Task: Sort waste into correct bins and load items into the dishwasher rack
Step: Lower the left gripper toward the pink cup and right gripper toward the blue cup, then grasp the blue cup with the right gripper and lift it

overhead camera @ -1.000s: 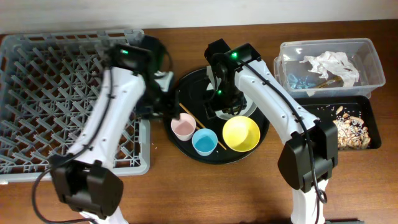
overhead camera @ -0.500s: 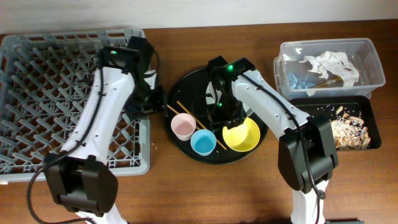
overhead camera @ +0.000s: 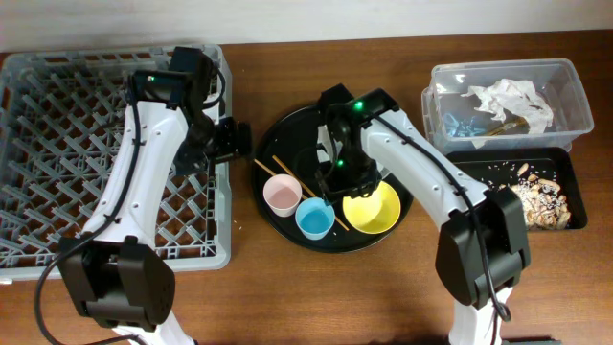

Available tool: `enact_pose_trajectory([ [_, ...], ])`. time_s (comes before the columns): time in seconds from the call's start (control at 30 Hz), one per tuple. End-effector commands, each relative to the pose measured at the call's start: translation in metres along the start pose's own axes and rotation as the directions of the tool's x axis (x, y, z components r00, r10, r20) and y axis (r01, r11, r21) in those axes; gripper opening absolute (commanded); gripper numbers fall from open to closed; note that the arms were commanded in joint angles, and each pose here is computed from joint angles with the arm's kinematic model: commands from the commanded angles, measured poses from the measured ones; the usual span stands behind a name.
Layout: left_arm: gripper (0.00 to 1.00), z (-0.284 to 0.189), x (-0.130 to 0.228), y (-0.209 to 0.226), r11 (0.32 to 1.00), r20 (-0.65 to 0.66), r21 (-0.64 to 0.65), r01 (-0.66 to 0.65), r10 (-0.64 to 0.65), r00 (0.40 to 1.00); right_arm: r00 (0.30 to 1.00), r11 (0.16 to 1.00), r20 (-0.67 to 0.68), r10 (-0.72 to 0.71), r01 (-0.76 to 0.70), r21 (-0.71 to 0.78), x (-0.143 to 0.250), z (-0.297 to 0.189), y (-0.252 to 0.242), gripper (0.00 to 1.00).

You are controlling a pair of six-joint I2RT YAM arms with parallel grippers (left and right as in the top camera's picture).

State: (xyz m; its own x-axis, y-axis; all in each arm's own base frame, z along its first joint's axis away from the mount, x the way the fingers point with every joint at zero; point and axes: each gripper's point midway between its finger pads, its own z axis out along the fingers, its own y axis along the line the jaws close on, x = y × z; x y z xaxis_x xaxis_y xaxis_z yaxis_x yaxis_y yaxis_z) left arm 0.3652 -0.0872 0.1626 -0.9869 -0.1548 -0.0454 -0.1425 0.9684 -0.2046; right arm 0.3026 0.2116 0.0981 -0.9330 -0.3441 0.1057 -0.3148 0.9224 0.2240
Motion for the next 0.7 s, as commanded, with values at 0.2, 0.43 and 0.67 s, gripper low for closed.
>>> enact_pose_trajectory([
  [0.2,0.99,0.0,-0.009,0.003,1.0,0.042,-0.015,0.0,0.001,0.999,0.996,0.997,0.06,-0.072,0.071,0.025,-0.006,0.015,0.015,0.51],
  [0.43,0.99,0.0,-0.011,0.003,1.0,0.051,-0.012,-0.001,0.002,0.999,0.999,0.998,0.046,-0.027,0.024,0.064,-0.002,0.031,0.004,0.37],
  [0.67,0.99,0.0,-0.011,0.003,1.0,0.051,-0.012,-0.001,0.002,0.999,0.999,0.998,0.034,-0.022,0.02,0.064,0.002,0.036,0.003,0.15],
])
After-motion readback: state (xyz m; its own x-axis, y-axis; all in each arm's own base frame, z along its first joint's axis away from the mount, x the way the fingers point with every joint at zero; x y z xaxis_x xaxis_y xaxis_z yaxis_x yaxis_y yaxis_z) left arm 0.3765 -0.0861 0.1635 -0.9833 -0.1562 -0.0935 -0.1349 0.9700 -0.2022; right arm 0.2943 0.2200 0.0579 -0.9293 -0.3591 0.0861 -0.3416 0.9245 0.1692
